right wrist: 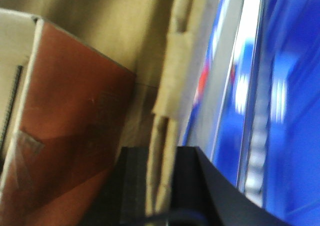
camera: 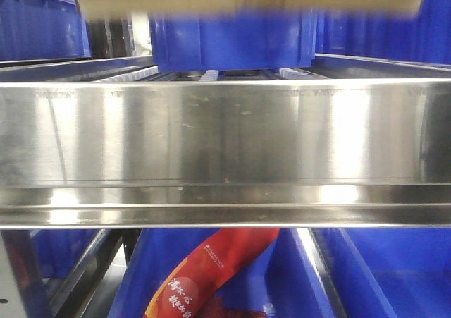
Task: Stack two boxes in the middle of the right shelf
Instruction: 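Lower the boxes onto the middle roller shelf with both grippers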
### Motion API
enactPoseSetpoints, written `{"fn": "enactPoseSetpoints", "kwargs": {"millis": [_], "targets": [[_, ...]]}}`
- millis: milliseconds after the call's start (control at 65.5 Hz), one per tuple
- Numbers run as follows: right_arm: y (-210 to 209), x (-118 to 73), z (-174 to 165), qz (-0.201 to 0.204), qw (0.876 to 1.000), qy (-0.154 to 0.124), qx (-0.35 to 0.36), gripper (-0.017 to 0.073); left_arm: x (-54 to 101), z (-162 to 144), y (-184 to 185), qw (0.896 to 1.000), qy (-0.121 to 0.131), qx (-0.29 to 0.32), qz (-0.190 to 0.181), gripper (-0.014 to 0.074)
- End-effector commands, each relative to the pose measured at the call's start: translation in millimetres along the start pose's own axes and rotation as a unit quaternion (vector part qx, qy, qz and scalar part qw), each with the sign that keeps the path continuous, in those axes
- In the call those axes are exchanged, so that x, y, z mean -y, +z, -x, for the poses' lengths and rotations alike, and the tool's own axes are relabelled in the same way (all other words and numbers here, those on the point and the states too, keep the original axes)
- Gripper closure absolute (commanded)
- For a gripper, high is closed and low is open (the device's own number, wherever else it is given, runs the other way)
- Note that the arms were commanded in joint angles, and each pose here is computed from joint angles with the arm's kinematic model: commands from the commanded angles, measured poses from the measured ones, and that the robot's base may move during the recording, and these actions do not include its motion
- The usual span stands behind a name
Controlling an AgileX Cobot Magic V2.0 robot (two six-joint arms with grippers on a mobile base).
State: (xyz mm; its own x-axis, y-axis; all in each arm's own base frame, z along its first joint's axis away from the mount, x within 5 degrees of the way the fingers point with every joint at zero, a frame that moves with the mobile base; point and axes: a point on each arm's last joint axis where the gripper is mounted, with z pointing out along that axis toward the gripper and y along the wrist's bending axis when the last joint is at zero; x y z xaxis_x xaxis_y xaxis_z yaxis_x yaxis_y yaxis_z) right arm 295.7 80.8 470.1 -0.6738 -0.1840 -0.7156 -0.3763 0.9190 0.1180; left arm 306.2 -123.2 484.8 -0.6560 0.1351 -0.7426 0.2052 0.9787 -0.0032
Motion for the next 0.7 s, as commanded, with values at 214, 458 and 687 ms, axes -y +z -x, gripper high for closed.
{"fn": "enactPoseSetpoints", "kwargs": {"millis": [214,458,687], "targets": [[45.5,6.1,2.9,0.023,0.999,0.009,-0.041,0.0721,-3.3,-14.5,45.2,0.998,0.023,-0.046,0.031,0.0705],[47.6,6.6,2.7,0.023,0.999,0.009,-0.043,0.0501,-3.2,-17.9,49.4,0.998,0.025,-0.056,0.032,0.0557],[41.0,5.2,3.1,0.023,0.999,0.01,-0.036,-0.0015,-3.5,-17.7,47.2,0.998,0.024,-0.053,0.032,-0.0022]]}}
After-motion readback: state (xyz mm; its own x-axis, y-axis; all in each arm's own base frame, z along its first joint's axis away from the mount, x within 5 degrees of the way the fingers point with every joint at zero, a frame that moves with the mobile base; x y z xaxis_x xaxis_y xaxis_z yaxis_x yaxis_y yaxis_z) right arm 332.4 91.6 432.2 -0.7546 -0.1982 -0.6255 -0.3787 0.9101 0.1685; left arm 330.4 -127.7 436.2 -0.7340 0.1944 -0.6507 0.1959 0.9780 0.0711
